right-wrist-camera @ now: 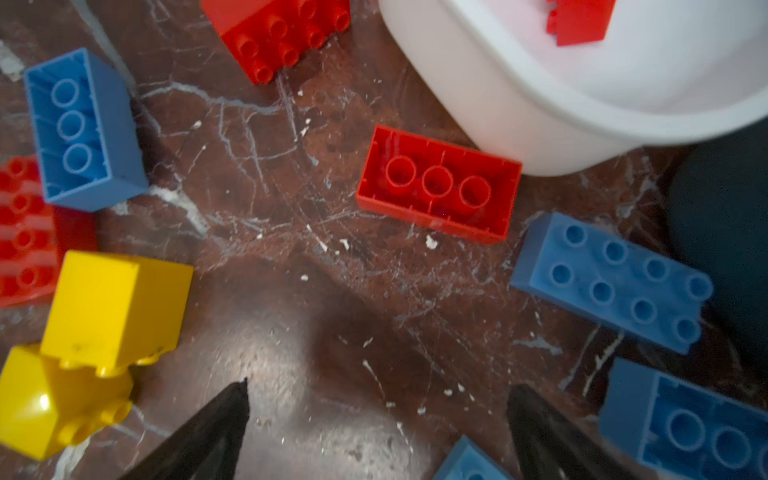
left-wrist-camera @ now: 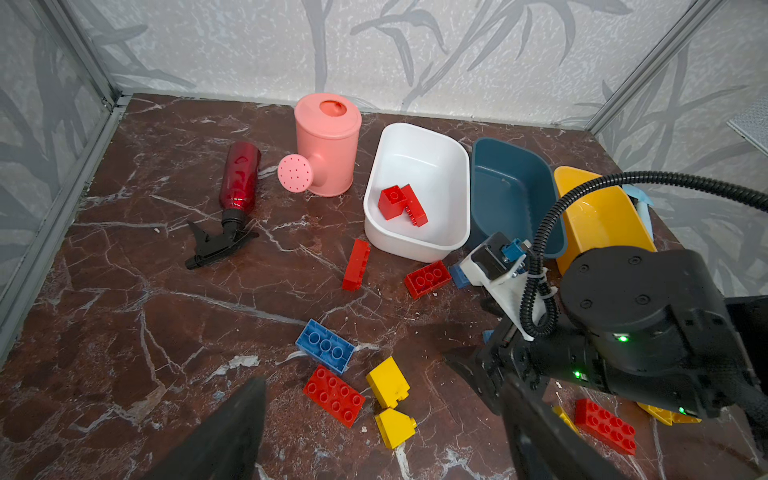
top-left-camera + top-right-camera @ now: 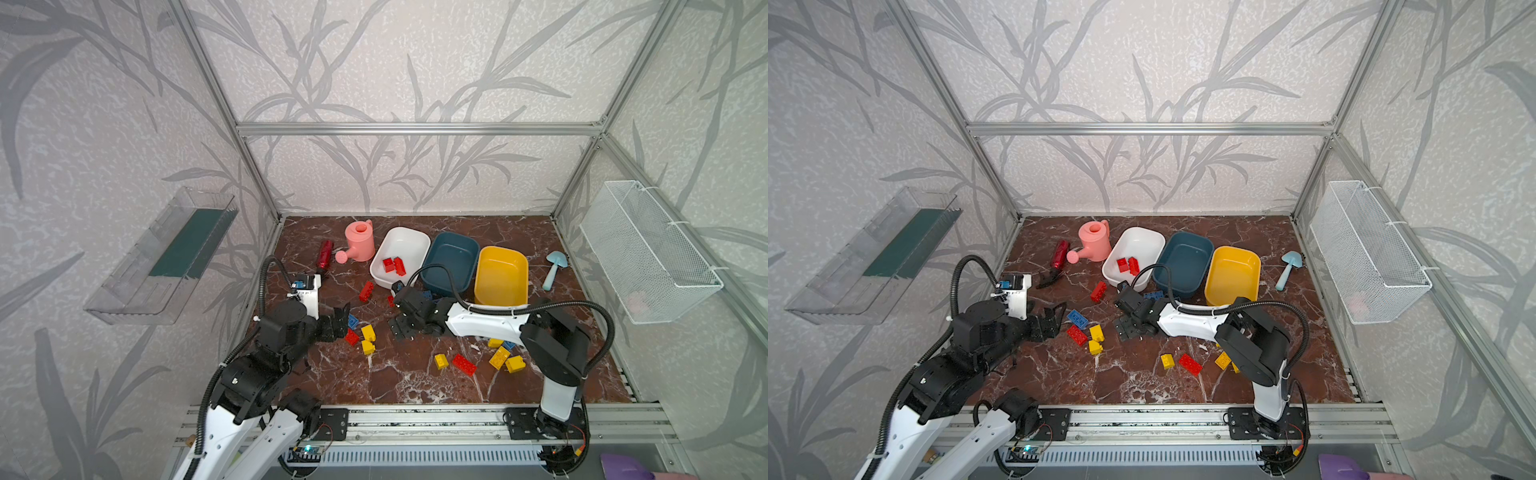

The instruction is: Sort the legos into containers by color

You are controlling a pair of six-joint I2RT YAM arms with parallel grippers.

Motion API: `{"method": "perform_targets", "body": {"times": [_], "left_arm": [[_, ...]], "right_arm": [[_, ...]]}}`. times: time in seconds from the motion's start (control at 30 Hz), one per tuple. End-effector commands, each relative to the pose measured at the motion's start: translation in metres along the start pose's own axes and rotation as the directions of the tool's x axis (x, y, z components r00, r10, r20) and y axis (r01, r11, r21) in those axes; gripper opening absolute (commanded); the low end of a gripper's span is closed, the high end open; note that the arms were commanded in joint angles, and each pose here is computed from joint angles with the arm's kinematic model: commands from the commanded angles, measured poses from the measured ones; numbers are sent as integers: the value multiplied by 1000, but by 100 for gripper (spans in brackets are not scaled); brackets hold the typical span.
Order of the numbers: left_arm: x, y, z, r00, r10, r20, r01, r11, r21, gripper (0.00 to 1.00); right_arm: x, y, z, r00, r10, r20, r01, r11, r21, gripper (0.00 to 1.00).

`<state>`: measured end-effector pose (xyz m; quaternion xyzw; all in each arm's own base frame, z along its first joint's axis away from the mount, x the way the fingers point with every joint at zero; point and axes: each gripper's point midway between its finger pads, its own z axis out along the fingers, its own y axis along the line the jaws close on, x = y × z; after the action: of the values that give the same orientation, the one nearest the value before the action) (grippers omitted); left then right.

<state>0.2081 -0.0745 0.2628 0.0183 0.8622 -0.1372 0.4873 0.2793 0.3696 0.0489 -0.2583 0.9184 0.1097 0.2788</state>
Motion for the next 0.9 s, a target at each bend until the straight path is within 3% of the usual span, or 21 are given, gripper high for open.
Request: {"method": "perform_targets", "body": {"times": [0.0, 0.53, 0.87], "left_arm": [[8, 3, 7, 999, -4, -50, 3, 1000, -28, 87], [10, -6, 8, 998, 4, -59, -2, 1000, 29, 87], [12, -9, 10, 998, 6, -67, -4, 999, 40, 87]], "right_arm": [[-19, 2, 6, 996, 55, 64, -59, 996, 64, 99], [-50, -1, 34, 987, 76, 138, -99, 981, 166, 99], [-50, -14, 46, 986, 94, 140, -124, 966, 227, 99]]}}
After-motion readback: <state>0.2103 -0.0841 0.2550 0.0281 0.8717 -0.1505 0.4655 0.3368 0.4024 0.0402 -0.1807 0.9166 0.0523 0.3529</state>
